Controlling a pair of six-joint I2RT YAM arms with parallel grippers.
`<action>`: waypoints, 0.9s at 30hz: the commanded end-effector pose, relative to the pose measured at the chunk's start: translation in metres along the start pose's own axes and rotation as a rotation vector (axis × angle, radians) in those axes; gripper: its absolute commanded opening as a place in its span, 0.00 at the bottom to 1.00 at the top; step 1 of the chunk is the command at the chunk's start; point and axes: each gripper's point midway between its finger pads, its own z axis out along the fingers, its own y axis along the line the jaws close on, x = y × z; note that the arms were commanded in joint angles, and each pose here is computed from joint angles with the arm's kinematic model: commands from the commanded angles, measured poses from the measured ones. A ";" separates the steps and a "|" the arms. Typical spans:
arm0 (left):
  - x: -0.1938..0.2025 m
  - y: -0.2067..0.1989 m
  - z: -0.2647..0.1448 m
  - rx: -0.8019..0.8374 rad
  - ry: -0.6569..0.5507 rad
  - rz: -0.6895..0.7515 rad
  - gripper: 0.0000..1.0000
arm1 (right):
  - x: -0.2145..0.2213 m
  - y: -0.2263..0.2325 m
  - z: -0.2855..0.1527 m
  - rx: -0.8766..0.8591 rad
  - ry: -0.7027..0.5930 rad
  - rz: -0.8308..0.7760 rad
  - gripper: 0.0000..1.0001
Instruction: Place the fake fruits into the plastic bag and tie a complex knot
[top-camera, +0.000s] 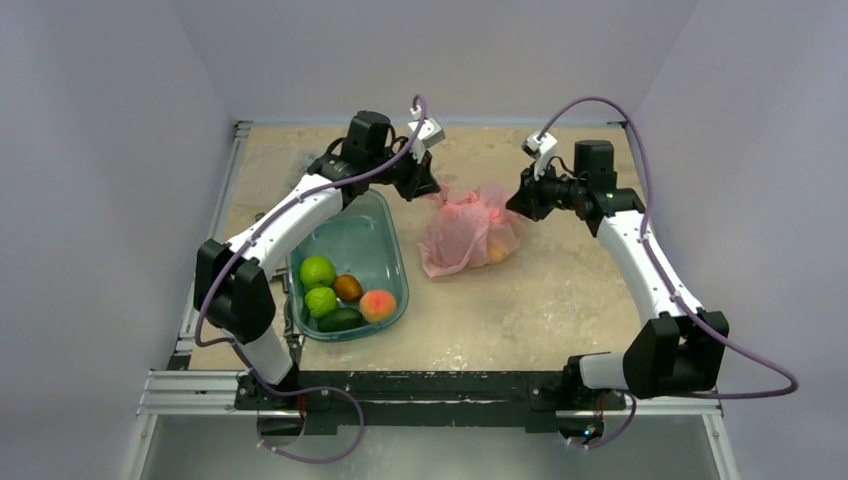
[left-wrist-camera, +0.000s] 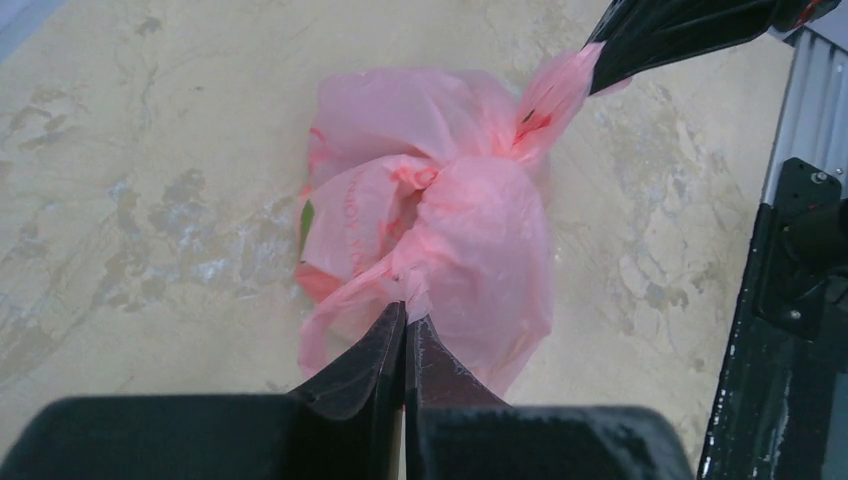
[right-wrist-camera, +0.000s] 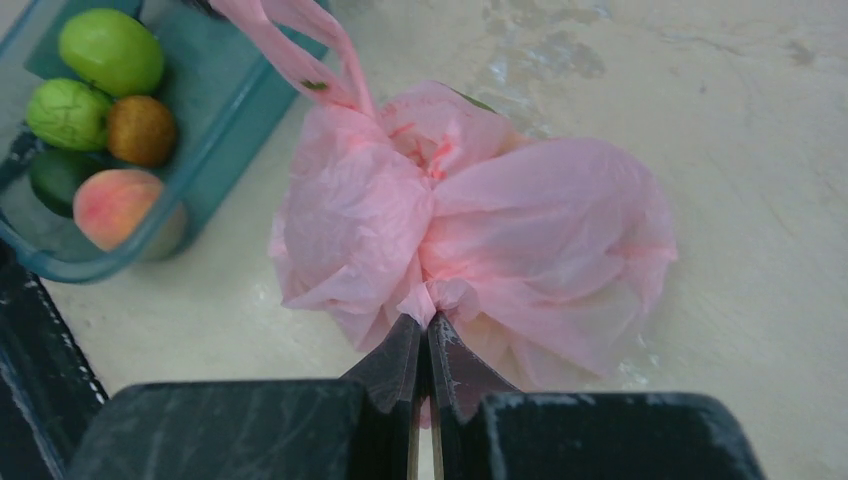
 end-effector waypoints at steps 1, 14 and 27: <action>-0.010 -0.029 0.015 0.125 -0.026 -0.098 0.00 | -0.042 0.025 0.020 -0.075 -0.124 0.078 0.00; 0.024 -0.066 0.061 0.309 0.030 -0.342 0.00 | 0.000 0.022 0.098 -0.118 -0.029 0.172 0.00; -0.025 -0.022 -0.003 0.142 -0.060 -0.185 0.09 | -0.056 0.031 0.034 -0.076 -0.125 0.037 0.08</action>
